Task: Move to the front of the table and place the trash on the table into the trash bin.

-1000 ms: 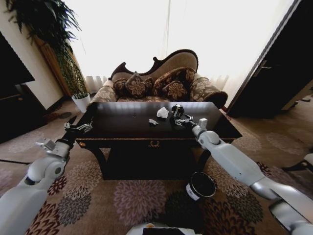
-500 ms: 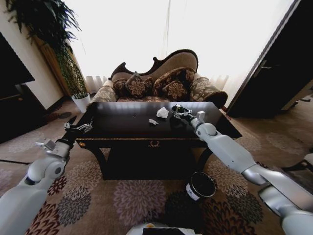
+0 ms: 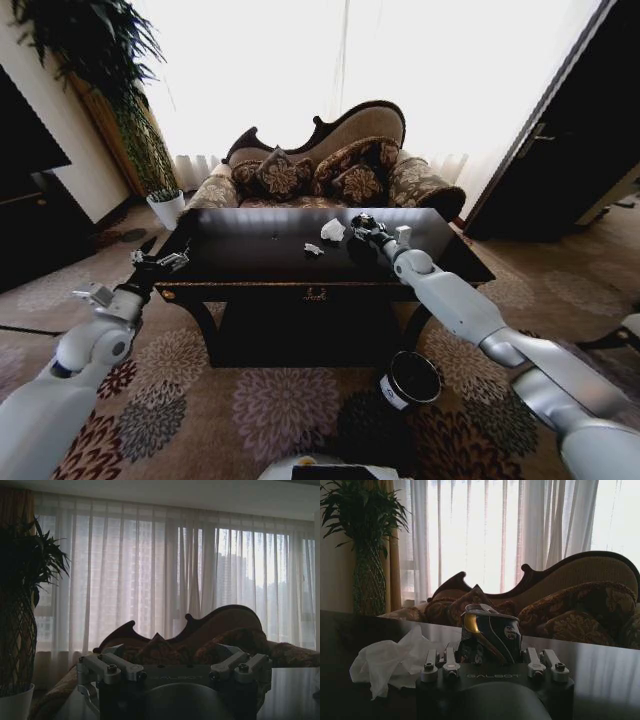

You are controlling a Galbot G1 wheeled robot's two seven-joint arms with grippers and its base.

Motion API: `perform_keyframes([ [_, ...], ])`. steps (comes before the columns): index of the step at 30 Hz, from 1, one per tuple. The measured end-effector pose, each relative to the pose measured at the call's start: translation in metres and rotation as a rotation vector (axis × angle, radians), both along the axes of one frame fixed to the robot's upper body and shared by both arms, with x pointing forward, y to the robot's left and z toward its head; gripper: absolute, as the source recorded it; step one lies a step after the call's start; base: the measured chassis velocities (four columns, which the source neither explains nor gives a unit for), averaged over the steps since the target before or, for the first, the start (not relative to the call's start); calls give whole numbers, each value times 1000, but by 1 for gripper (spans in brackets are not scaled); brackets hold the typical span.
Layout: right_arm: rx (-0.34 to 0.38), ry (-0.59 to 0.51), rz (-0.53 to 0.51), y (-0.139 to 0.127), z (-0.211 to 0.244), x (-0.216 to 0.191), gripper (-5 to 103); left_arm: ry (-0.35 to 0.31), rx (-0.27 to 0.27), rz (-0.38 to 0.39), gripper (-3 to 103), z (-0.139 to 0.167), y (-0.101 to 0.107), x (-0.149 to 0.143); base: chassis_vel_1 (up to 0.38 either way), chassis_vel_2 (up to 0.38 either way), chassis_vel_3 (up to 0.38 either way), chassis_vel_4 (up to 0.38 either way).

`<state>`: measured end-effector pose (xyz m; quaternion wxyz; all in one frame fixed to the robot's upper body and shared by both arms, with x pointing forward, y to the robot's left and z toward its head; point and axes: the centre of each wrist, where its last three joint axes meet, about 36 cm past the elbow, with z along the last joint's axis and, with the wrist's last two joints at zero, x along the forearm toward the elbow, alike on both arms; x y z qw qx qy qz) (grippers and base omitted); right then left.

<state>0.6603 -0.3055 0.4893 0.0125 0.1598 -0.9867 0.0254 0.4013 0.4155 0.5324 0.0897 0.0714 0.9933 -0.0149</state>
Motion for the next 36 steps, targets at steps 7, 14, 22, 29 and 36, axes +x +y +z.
perform_keyframes([
  [7,2,-12,-20,-1,0,-5,28,0,0,0,100,0,0,0,0,0,0,0],
  [14,19,-12,-30,-1,-6,-17,3,0,0,0,100,0,0,0,0,0,0,0],
  [22,42,-27,-26,0,0,-35,0,0,0,0,100,0,0,0,0,0,0,0],
  [29,80,-34,-44,-7,8,-61,0,0,0,0,100,0,0,0,0,0,0,0],
  [36,130,-73,-82,-27,28,-104,0,0,0,0,100,0,0,0,0,0,0,0],
])
